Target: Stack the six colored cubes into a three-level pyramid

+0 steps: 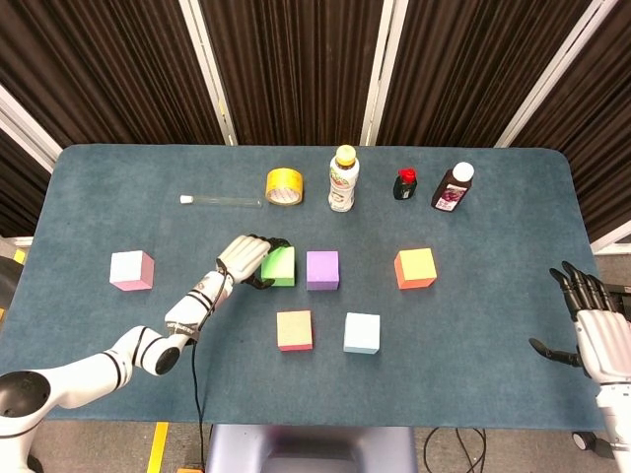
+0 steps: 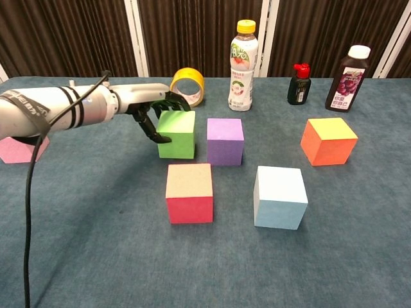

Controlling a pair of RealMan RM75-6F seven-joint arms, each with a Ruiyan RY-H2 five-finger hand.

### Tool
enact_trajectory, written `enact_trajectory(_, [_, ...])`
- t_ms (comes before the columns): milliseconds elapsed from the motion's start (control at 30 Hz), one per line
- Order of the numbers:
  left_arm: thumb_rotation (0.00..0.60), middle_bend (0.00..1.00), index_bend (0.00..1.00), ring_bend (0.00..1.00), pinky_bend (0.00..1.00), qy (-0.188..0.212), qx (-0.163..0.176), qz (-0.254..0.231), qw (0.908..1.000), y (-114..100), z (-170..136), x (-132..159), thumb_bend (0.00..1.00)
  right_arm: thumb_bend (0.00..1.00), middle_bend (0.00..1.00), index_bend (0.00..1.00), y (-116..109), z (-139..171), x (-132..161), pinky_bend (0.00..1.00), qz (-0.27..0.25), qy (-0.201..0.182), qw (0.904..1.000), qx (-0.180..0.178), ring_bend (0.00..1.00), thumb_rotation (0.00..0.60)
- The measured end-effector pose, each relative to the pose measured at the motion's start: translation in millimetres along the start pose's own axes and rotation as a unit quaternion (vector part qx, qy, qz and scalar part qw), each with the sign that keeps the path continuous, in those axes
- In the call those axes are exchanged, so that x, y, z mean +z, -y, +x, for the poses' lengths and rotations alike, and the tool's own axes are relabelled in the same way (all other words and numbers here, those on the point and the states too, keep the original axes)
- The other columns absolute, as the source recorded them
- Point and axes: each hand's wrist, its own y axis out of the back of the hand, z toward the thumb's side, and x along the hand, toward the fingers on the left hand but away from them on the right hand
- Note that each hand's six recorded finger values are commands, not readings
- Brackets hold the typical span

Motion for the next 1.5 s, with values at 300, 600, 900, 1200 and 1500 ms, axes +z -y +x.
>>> enact_trajectory(300, [0.600, 0.35, 0.26, 0.32, 0.25, 0.010, -0.008, 0.003, 0.9999, 6.0, 10.0, 8.4, 0.34, 0.24, 0.00, 0.00, -0.3, 0.9, -2.8, 0.07, 0.000, 0.007, 1.0000, -0.001, 0.00, 0.600])
enact_trajectory(600, [0.600, 0.34, 0.25, 0.31, 0.24, 0.014, -0.010, 0.003, 0.9999, 9.6, 16.4, 13.1, 0.34, 0.23, 0.00, 0.00, 0.1, 2.6, -4.7, 0.07, 0.000, 0.012, 0.9999, 0.001, 0.00, 0.600])
enact_trajectory(900, [0.600, 0.33, 0.24, 0.30, 0.23, 0.013, -0.015, 0.001, 0.9998, 12.1, 19.4, 15.3, 0.34, 0.24, 0.00, 0.00, -0.4, 4.2, -7.6, 0.07, 0.000, 0.017, 0.9999, 0.000, 0.00, 0.600])
enact_trajectory(1200, [0.600, 0.24, 0.15, 0.25, 0.23, 0.012, -0.019, 0.005, 0.9997, 14.5, 18.8, 15.9, 0.34, 0.24, 0.00, 0.00, 0.0, 3.2, -8.5, 0.07, -0.001, 0.017, 0.9999, 0.000, 0.00, 0.600])
enact_trajectory(1500, [0.600, 0.17, 0.11, 0.20, 0.23, 0.016, -0.015, 0.009, 0.9997, 11.8, 15.8, 18.7, 0.34, 0.23, 0.00, 0.00, -0.9, 4.0, -8.3, 0.07, -0.003, 0.015, 0.9999, -0.002, 0.00, 0.600])
